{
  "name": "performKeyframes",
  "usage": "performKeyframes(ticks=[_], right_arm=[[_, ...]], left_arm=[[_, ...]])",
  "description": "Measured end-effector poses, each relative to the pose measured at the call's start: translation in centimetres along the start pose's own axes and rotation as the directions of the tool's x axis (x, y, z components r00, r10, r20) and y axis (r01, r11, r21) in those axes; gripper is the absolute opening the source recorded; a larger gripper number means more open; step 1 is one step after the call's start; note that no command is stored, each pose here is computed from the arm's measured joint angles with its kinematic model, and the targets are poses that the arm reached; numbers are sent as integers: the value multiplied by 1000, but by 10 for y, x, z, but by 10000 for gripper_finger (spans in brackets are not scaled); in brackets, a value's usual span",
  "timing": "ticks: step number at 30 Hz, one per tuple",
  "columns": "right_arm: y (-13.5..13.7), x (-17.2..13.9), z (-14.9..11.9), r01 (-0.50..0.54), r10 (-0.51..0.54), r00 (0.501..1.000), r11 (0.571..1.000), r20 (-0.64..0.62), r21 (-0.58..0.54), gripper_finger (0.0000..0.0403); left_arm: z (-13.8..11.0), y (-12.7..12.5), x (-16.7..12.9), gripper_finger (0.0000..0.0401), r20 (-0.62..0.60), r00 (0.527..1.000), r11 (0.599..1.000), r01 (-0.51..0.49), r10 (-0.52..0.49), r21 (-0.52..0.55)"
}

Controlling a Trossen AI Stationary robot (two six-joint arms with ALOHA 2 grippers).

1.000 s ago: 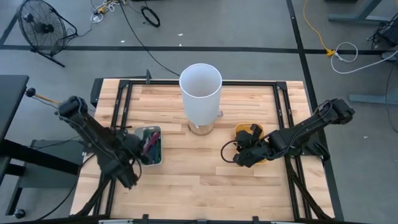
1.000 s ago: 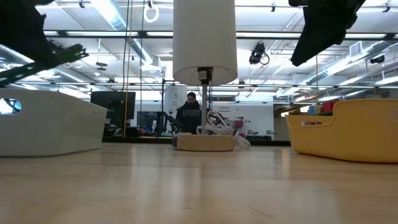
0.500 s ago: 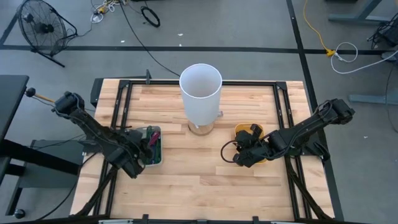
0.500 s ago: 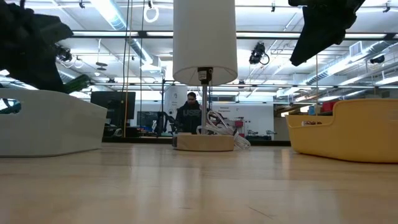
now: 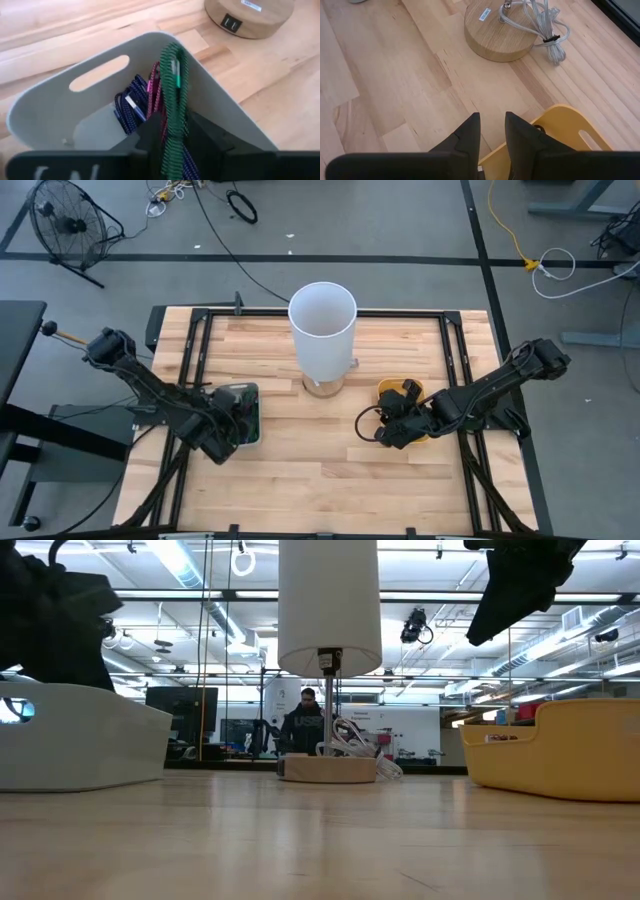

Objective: Pick & Place USB Port
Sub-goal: Put the green patterned USB charger into the gray bin, then return to home position

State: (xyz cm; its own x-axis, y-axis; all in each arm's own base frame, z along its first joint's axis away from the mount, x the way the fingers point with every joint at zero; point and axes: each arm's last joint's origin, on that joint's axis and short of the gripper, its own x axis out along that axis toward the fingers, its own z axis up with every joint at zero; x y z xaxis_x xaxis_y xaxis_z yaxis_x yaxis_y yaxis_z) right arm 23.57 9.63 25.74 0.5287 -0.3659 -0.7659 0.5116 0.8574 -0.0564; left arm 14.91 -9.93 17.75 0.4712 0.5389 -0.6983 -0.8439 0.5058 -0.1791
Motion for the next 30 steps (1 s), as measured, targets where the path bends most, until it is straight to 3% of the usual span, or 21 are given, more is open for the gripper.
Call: performKeyframes(ticks=[5,10,14,17,21,23,26,30], right_arm=[[0,0,0,0,0,1000,1000,0,0,91],[1,0,1,-3,4,1000,998,13,-60,91],[5,-2,6,33,-13,993,984,114,-176,91],[6,-2,9,60,-33,984,987,176,-151,91],[10,-2,11,-31,38,988,999,152,-44,91],[12,-2,11,-62,72,988,995,139,-76,91],[9,-2,13,35,-5,979,990,206,-139,91],[-7,5,7,260,-213,912,961,350,-92,91]], left_arm=[[7,-3,-2,130,27,1000,999,-11,10,50],[26,-17,-22,142,44,999,969,-2,-9,248],[49,-39,-48,144,130,986,872,24,-100,489],[68,-52,-68,144,142,977,767,32,-159,640],[84,-64,-88,144,92,970,746,112,-227,657],[87,-65,-90,144,125,965,721,84,-232,688],[90,-62,-89,144,264,939,679,-48,-219,732],[91,-44,-80,144,364,911,726,-116,-194,678]])
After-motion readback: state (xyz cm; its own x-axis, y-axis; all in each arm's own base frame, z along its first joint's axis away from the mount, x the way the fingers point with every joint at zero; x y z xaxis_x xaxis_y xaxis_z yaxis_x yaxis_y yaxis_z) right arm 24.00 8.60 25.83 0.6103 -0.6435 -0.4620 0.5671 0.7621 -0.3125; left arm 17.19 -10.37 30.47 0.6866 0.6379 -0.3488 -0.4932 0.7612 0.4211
